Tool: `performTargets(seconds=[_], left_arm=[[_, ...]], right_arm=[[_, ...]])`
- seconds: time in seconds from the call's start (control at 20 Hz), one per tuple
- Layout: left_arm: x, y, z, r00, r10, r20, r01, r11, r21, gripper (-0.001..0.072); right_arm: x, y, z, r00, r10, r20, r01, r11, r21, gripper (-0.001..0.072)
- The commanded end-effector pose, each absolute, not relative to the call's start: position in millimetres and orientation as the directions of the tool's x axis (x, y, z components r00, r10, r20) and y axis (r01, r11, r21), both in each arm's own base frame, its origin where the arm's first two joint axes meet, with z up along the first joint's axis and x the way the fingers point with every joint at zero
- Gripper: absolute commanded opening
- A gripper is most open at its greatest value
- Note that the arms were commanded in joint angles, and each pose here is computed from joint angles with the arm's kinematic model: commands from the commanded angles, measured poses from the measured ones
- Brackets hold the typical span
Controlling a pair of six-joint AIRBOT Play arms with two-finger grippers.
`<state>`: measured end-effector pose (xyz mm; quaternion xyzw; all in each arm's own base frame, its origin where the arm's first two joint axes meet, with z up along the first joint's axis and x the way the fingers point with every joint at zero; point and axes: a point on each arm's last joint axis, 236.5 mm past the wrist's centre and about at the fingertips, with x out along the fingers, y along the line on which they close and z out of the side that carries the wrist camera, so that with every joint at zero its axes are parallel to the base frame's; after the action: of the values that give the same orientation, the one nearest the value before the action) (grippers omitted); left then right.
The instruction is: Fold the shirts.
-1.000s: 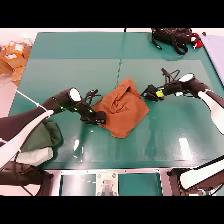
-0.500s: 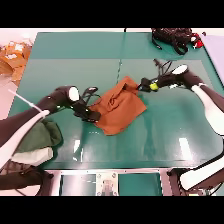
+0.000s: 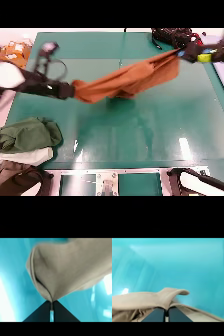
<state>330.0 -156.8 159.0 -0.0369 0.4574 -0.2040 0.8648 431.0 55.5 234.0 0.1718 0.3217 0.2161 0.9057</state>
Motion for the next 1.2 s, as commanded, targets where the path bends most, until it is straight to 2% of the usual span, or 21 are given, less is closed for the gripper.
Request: performTargets(seconds=[0.0, 0.1, 0.25, 0.4, 0.65, 0.7, 0.8, 0.85, 1.05, 1.15], left_arm=[[323, -152, 262, 0.666, -0.436, -0.606, 0.4, 0.894, -0.203, 0.0028], [320, -152, 285, 0.692, -0.445, -0.569, 0.428, 0.887, -0.173, 0.0027], [325, -154, 269, 0.666, -0.442, -0.602, 0.438, 0.884, -0.164, 0.0028], [331, -171, 215, 0.565, -0.474, -0.676, 0.452, 0.863, -0.227, 0.0028], [346, -178, 78, 0.367, -0.428, -0.826, 0.371, 0.882, -0.291, 0.0028], [349, -181, 57, 0.33, -0.427, -0.842, 0.351, 0.883, -0.31, 0.0028], [352, -188, 21, 0.249, -0.428, -0.869, 0.317, 0.884, -0.345, 0.0028], [352, -191, 6, 0.213, -0.43, -0.877, 0.32, 0.879, -0.353, 0.0028], [353, -191, -13, 0.176, -0.417, -0.892, 0.327, 0.879, -0.346, 0.0028], [355, -192, -11, 0.182, -0.418, -0.89, 0.334, 0.878, -0.344, 0.0028]], right_arm=[[360, 71, 307, 0.757, 0.496, -0.424, -0.384, 0.864, 0.326, 0.0016], [327, 83, 320, 0.748, 0.512, -0.423, -0.421, 0.858, 0.295, 0.0016], [307, 97, 297, 0.687, 0.55, -0.475, -0.423, 0.834, 0.355, 0.0016], [318, 113, 222, 0.589, 0.594, -0.548, -0.374, 0.801, 0.467, 0.0016], [362, 122, 64, 0.513, 0.551, -0.659, -0.165, 0.816, 0.554, 0.0026], [366, 123, 35, 0.471, 0.546, -0.693, -0.121, 0.818, 0.563, 0.0104], [374, 115, -3, 0.409, 0.536, -0.738, -0.049, 0.821, 0.569, 0.0331], [376, 104, -11, 0.398, 0.525, -0.753, -0.023, 0.826, 0.564, 0.0408], [362, 37, -13, 0.372, 0.47, -0.801, 0.114, 0.833, 0.541, 0.0431], [335, 24, -25, 0.313, 0.494, -0.811, 0.217, 0.794, 0.568, 0.0432]])
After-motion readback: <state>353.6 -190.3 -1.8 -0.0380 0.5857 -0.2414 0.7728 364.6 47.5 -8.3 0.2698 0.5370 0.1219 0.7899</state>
